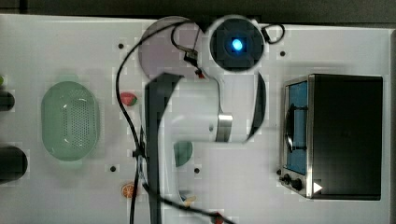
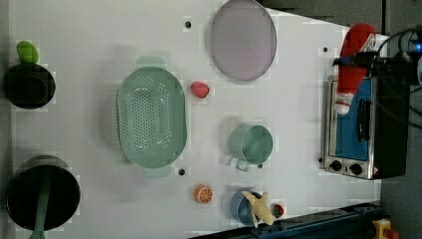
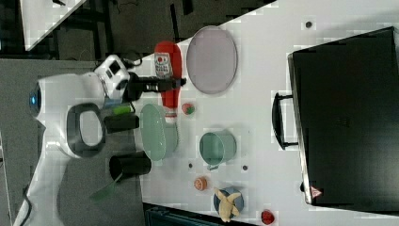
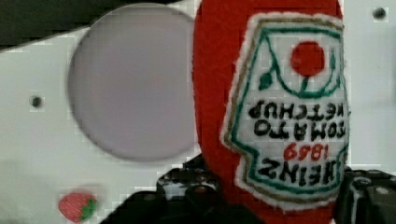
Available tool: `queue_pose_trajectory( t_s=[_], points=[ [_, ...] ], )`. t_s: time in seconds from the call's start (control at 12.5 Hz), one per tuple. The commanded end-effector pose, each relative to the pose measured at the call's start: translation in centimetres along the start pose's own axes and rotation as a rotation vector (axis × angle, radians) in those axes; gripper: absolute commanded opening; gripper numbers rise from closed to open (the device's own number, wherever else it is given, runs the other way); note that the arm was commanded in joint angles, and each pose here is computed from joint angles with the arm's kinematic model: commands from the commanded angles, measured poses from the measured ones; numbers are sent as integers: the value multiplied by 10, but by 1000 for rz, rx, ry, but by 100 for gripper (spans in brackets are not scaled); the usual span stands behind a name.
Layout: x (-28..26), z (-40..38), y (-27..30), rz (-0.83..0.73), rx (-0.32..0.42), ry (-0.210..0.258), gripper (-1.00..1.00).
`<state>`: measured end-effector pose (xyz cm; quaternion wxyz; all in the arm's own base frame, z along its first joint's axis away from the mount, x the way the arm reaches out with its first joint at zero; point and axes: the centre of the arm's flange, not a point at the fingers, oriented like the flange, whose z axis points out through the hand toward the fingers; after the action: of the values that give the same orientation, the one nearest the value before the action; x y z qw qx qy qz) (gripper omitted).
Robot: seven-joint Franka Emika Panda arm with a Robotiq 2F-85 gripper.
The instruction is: Pick ketchup from plate and place it on table.
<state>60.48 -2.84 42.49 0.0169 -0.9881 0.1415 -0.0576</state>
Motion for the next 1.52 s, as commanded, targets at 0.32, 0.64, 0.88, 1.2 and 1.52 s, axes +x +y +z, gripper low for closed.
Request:
queue_pose_trajectory(
  t_s=[0.32, 0.64, 0.88, 1.2, 1.52],
  points=[
    [-83, 107, 40, 59, -41, -152, 21],
    [-126, 167, 51, 63, -46, -182, 21],
    [-136, 204, 53, 65, -52, -240, 21],
    [-133, 217, 54, 68, -38, -191, 68],
    [-113, 169, 43, 89, -32, -137, 100]
  ],
)
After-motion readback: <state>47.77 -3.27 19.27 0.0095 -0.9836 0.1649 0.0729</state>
